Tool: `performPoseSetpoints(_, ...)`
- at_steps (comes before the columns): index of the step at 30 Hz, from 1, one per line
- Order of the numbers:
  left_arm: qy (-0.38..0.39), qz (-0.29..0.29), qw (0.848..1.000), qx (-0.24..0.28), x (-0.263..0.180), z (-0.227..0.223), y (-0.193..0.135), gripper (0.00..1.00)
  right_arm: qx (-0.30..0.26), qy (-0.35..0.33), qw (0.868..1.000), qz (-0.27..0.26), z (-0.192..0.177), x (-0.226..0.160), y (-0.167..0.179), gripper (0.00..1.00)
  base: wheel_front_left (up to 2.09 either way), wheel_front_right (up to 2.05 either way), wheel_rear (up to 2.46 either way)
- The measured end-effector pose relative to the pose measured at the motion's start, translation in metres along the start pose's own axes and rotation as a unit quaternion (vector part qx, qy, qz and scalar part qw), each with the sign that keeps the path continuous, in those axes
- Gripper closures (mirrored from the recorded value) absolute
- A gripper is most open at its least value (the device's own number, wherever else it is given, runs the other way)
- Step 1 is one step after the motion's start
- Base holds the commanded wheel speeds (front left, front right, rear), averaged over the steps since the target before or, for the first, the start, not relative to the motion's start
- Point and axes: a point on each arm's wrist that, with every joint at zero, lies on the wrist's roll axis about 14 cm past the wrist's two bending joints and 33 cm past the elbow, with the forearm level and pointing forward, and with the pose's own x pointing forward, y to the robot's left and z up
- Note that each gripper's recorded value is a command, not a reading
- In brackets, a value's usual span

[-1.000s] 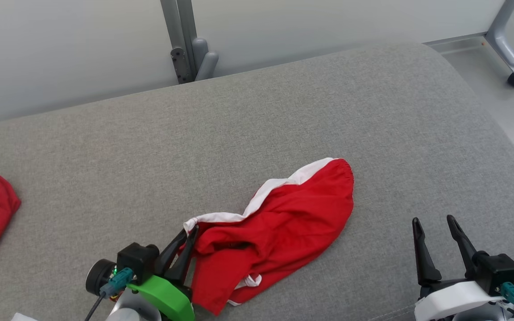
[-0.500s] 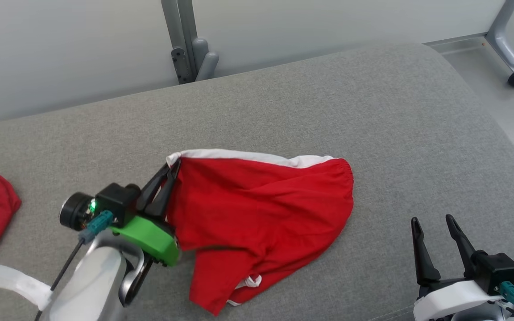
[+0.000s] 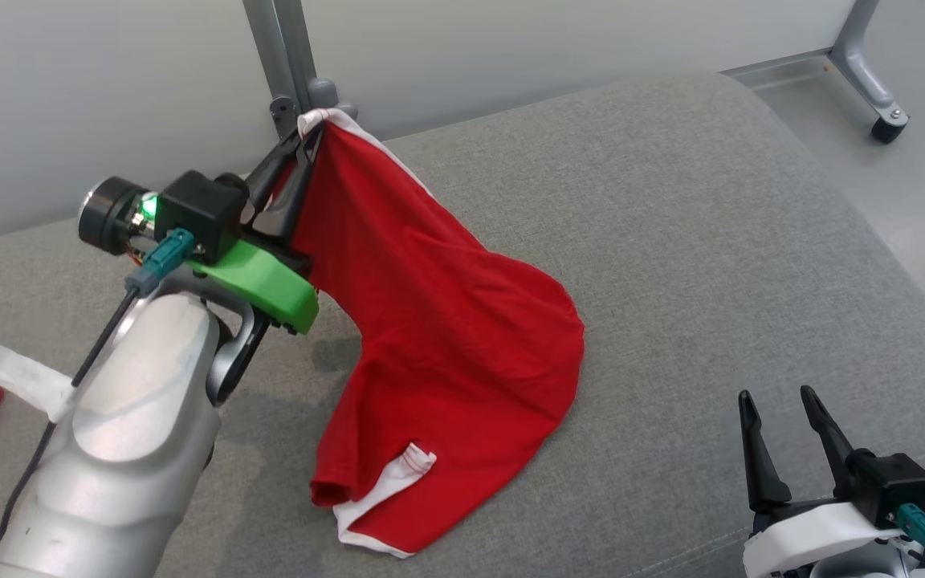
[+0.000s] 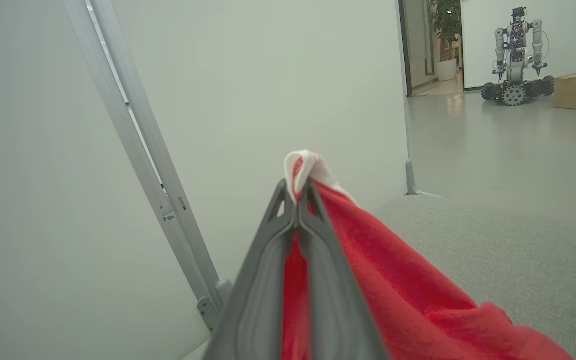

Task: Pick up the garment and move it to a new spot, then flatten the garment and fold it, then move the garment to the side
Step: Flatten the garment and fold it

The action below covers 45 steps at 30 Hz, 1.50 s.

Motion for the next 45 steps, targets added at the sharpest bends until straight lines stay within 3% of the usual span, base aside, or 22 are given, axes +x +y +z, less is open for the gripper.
performPoseSetpoints(9, -0.097, -0.027, 0.994, 0.036, 0.038, 0.079, -0.008, 1.0, -0.002, -0.013, 1.0, -0.019, 0.008, -0.006, -0.012, 0.0, 0.0, 0.0, 0.0)
performPoseSetpoints(15, -0.135, -0.065, 0.988, 0.017, 0.032, 0.098, -0.044, 1.0, 0.002, 0.0, 1.0, -0.022, 0.0, -0.01, -0.014, 0.0, 0.0, 0.0, 0.0)
performPoseSetpoints(23, -0.066, -0.083, 0.992, -0.07, -0.019, 0.033, -0.087, 1.0, 0.008, 0.005, 1.0, 0.004, -0.004, 0.0, 0.002, 0.0, 0.0, 0.0, 0.0)
performPoseSetpoints(30, 0.021, -0.053, 0.992, -0.116, -0.075, -0.029, -0.091, 1.0, 0.007, 0.011, 1.0, 0.019, -0.007, 0.008, 0.011, 0.0, 0.0, 0.0, 0.0)
performPoseSetpoints(35, 0.108, -0.019, 0.982, -0.151, -0.126, -0.081, -0.097, 1.0, 0.007, 0.018, 0.999, 0.032, -0.012, 0.014, 0.02, 0.0, 0.0, 0.0, 0.0)
performPoseSetpoints(45, 0.189, 0.174, 0.941, -0.221, -0.199, -0.141, -0.049, 1.0, 0.008, 0.026, 0.998, 0.063, -0.018, 0.021, 0.04, 0.0, 0.0, 0.0, 0.0)
